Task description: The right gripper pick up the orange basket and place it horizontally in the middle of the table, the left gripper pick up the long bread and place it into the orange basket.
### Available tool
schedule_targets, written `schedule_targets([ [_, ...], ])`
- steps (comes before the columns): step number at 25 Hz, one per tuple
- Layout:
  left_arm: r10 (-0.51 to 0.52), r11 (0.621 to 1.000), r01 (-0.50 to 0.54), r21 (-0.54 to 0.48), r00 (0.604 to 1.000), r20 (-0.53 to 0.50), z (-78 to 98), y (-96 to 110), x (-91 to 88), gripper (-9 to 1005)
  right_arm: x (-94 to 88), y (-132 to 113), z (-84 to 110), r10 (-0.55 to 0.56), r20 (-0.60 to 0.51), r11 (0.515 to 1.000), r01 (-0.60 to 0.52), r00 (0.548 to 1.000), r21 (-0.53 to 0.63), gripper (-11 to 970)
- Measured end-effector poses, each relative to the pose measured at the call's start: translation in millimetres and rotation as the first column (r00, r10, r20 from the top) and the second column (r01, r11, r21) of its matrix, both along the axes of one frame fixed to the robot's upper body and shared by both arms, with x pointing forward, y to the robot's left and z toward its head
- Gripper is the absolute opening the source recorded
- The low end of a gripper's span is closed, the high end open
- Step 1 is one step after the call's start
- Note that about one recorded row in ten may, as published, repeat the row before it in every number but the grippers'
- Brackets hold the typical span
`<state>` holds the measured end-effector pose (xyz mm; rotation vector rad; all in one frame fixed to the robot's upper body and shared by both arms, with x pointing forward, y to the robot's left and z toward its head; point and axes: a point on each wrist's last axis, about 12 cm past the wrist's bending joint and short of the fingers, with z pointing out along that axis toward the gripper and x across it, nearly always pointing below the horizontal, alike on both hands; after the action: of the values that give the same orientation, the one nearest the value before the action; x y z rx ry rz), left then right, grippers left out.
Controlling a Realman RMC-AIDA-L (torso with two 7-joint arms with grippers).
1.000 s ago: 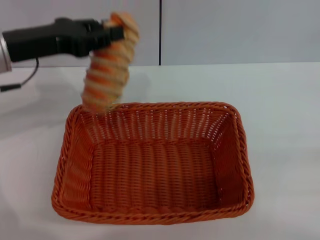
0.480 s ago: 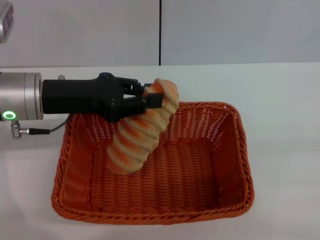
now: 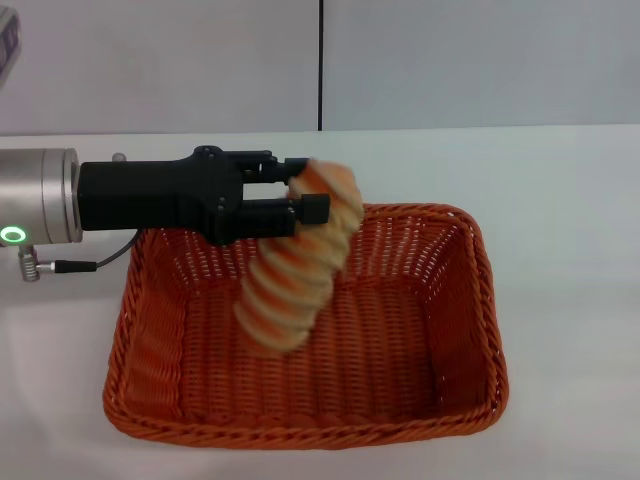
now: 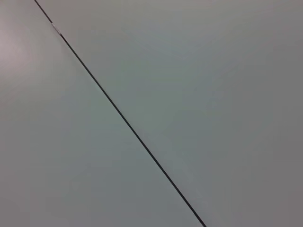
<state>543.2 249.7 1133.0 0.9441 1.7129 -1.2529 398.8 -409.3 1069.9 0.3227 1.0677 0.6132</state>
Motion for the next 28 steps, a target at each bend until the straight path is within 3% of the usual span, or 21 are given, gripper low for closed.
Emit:
schedule_targets([
  [1, 0.006, 1.000, -0.006, -0.007, 1.000, -0.007, -1.2, 0.9, -0.3, 391, -0.4, 0.6, -0.8, 0.000, -0.002, 1.000, 0.000, 1.000, 0.005, 500],
  [3, 0.009, 1.000, -0.009, -0.009, 1.000, -0.011, -1.9, 1.3, -0.5, 635, -0.5, 0.6, -0.8, 0.000, -0.002, 1.000, 0.000, 1.000, 0.005, 500],
  [9, 0.039, 0.999, -0.040, -0.030, 0.999, -0.020, -2.7, 6.4, -0.4, 820, -0.9, 1.1, -1.1, 0.001, -0.001, 1.000, -0.001, 1.000, 0.007, 501],
  [17, 0.144, 0.982, -0.148, -0.117, 0.989, -0.042, -3.8, 20.4, 2.5, 815, -0.5, 1.8, -1.5, 0.002, -0.001, 1.000, -0.002, 1.000, 0.011, 501],
  [20, 0.222, 0.955, -0.222, -0.198, 0.975, -0.022, -3.4, 30.0, 3.2, 814, -0.6, 2.2, -1.9, 0.001, -0.001, 1.000, -0.001, 1.000, 0.015, 501],
  [24, 0.376, 0.869, -0.328, -0.371, 0.925, 0.061, -10.9, 43.7, -5.5, 815, 2.3, 3.2, -1.2, 0.004, 0.003, 1.000, -0.004, 1.000, 0.013, 500],
  [25, 0.376, 0.869, -0.328, -0.371, 0.925, 0.061, -10.9, 43.7, -5.5, 815, 2.3, 3.2, -1.2, 0.004, 0.003, 1.000, -0.004, 1.000, 0.013, 500],
  [28, 0.476, 0.809, -0.388, -0.442, 0.873, 0.105, -18.9, 51.2, -13.7, 815, 3.4, 3.2, -0.9, 0.003, 0.004, 1.000, -0.003, 1.000, 0.012, 500],
])
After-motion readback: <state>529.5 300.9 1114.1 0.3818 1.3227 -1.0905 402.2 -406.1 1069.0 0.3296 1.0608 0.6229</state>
